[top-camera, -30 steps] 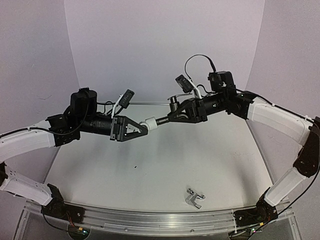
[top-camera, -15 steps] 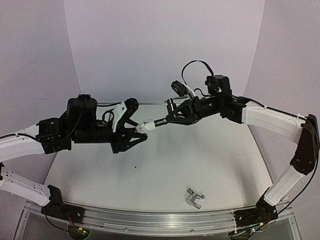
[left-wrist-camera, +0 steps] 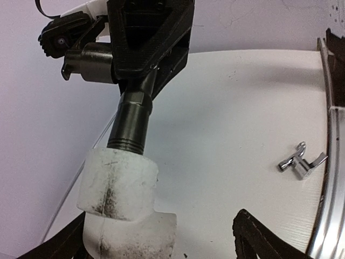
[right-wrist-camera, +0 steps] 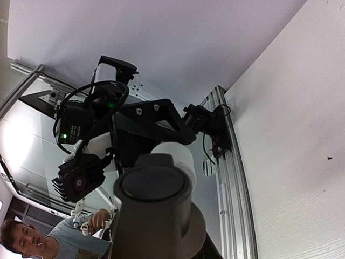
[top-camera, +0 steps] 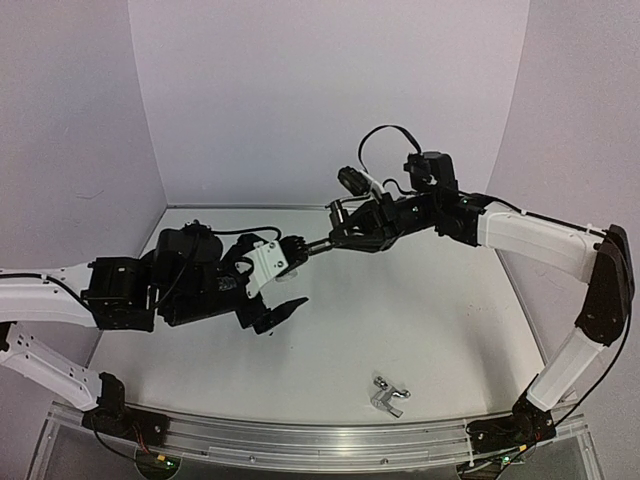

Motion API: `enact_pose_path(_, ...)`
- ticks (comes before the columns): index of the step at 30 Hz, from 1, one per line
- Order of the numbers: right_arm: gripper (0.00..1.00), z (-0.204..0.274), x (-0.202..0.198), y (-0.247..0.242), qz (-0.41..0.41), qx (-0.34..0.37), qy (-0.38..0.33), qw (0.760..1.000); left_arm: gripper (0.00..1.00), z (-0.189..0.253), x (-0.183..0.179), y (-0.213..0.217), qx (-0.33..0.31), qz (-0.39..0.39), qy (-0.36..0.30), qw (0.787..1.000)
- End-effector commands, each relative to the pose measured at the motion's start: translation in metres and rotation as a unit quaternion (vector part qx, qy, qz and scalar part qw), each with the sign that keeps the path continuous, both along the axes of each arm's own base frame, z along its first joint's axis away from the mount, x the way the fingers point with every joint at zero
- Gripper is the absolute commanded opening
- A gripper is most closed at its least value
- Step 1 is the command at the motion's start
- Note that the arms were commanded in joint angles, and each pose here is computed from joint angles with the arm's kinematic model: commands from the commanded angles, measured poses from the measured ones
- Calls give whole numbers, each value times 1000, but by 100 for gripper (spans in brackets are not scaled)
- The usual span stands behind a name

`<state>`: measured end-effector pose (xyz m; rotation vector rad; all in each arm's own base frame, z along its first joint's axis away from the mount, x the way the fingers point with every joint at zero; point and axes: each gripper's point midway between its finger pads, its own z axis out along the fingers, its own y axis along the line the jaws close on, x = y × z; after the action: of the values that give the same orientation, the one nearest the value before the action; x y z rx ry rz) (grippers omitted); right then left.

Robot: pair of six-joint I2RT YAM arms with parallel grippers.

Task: Install the water faucets

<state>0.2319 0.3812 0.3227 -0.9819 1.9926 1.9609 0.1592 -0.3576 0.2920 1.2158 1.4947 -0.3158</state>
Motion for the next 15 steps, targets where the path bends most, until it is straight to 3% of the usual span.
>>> enact_pose_path(1,0,70,16,-11,-45,84,-170,981,93,44,-26,7,-123,-40,104,986)
enact_pose_path(7,0,89,-2,-19,-8,123,-242,963,93,55,-23,22,-233,-77,306,920)
enact_pose_path(15,0,99,-13,-21,13,136,-247,959,89,64,-21,7,-254,-106,425,862)
